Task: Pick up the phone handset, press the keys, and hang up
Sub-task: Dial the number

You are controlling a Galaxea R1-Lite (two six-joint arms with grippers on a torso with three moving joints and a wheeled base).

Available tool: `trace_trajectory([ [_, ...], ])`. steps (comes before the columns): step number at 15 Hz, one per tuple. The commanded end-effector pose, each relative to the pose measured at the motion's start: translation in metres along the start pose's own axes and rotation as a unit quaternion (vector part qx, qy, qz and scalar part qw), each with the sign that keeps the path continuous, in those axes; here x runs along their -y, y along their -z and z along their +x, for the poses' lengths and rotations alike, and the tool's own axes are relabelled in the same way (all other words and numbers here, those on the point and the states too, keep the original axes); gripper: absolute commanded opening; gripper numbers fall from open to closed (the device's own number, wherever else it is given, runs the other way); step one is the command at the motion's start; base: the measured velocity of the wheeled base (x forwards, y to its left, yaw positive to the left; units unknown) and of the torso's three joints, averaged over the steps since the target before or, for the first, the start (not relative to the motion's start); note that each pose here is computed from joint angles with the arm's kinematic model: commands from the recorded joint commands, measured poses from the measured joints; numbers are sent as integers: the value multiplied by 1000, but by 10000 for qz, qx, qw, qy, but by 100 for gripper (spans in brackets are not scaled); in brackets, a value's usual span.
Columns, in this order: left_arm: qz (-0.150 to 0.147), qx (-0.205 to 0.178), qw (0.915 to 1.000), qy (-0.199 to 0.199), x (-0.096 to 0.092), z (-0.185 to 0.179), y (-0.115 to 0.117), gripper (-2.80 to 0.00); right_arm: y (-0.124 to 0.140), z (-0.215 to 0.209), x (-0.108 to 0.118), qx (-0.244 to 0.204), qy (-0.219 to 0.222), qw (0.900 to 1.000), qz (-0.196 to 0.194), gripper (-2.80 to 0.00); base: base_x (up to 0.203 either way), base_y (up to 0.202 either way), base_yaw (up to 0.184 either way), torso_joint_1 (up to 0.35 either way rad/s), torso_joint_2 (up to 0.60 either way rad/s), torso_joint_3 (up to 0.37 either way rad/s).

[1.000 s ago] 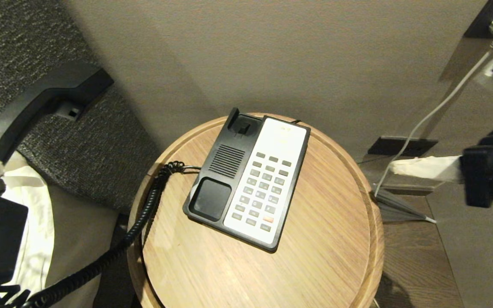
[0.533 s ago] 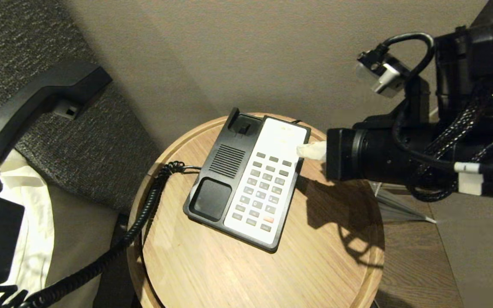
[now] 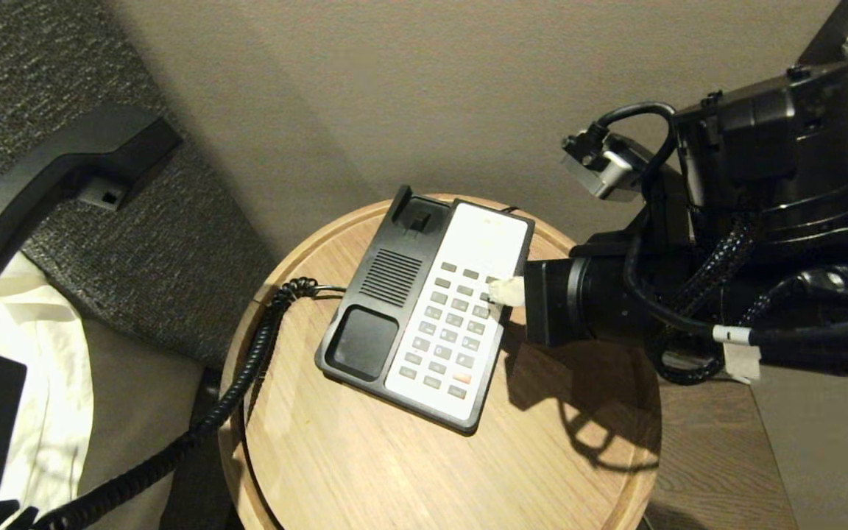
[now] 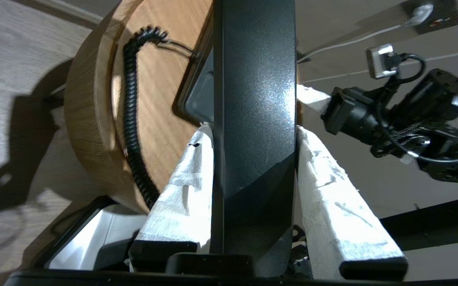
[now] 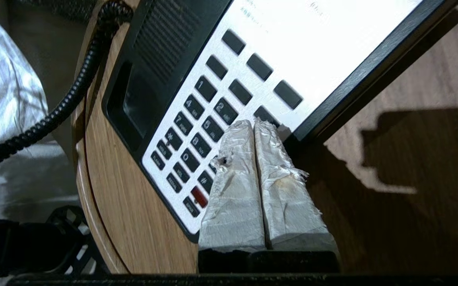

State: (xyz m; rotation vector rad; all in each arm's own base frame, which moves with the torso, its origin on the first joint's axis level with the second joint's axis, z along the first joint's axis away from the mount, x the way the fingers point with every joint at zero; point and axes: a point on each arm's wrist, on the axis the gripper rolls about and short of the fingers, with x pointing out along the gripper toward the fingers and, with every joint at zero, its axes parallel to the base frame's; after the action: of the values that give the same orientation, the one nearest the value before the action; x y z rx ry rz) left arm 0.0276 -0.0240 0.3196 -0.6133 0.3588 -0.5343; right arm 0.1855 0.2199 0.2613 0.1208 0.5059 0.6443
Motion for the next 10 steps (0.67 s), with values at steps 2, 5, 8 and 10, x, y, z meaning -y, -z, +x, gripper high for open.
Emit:
trace_trajectory([
  [2,-9,-20,10000,-41,-4,-2,4,-280,2,3,-2,-40,-5,10000,-13,-280,0,0,0,0,0,0],
  [5,-11,-7,10000,-31,-4,-3,3,-280,3,8,-2,-62,20,10000,-23,-280,0,0,0,0,0,0],
  [8,-13,1,10000,-22,-4,-3,3,-280,4,8,-2,-76,27,10000,-25,-280,0,0,0,0,0,0],
  [10,-11,-7,10000,-29,-4,-3,4,-280,5,8,-2,-101,31,9999,-30,-280,0,0,0,0,0,0],
])
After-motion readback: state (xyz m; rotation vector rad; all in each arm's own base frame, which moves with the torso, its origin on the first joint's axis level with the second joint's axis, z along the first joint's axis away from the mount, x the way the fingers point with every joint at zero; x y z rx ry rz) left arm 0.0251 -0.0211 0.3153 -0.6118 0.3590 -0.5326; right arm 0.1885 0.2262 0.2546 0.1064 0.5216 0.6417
